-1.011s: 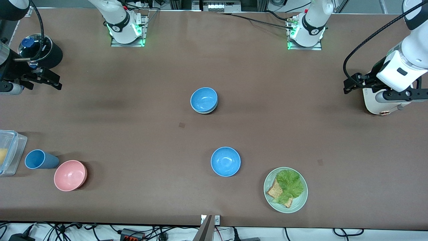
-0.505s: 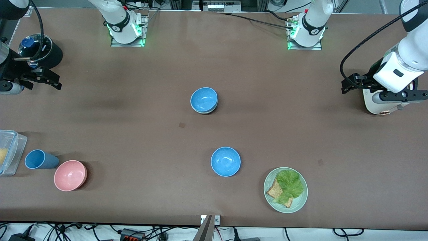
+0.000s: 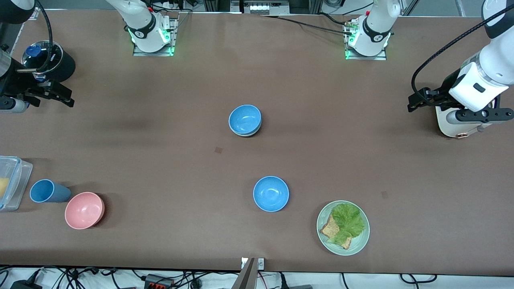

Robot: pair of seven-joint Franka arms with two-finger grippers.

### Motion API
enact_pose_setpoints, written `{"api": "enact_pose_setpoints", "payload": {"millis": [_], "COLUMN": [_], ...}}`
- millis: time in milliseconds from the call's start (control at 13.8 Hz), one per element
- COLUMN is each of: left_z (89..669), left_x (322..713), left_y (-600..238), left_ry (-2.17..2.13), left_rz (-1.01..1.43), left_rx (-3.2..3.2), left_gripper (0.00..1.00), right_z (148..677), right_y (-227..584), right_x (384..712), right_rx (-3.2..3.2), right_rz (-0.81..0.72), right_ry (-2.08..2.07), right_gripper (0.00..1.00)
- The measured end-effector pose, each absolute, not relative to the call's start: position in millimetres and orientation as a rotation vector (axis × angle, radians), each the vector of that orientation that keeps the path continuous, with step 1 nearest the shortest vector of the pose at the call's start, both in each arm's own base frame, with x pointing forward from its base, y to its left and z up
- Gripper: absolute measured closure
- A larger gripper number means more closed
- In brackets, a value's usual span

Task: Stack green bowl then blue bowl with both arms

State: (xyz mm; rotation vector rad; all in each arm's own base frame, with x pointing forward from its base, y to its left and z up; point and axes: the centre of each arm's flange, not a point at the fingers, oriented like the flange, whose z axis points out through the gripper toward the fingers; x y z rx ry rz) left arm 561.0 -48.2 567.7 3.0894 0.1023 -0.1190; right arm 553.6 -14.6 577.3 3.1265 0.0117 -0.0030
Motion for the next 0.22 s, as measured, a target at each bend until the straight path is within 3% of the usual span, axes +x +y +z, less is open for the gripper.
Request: {"api": "enact_pose_setpoints", "payload": {"millis": [217], "left_z": [566.2], "left_x": [560.4], "left_y": [-48.5], "left_ry": [0.106], "left_rz": [-0.135], "left_rx": [3.087], "left_gripper": [0.0], "right_z": [577.3], "right_y": [-14.6], "right_x": [553.6], "right_rx": [3.127], "right_rz": [-0.003], "right_ry": [0.012], "right_gripper": [0.0]}}
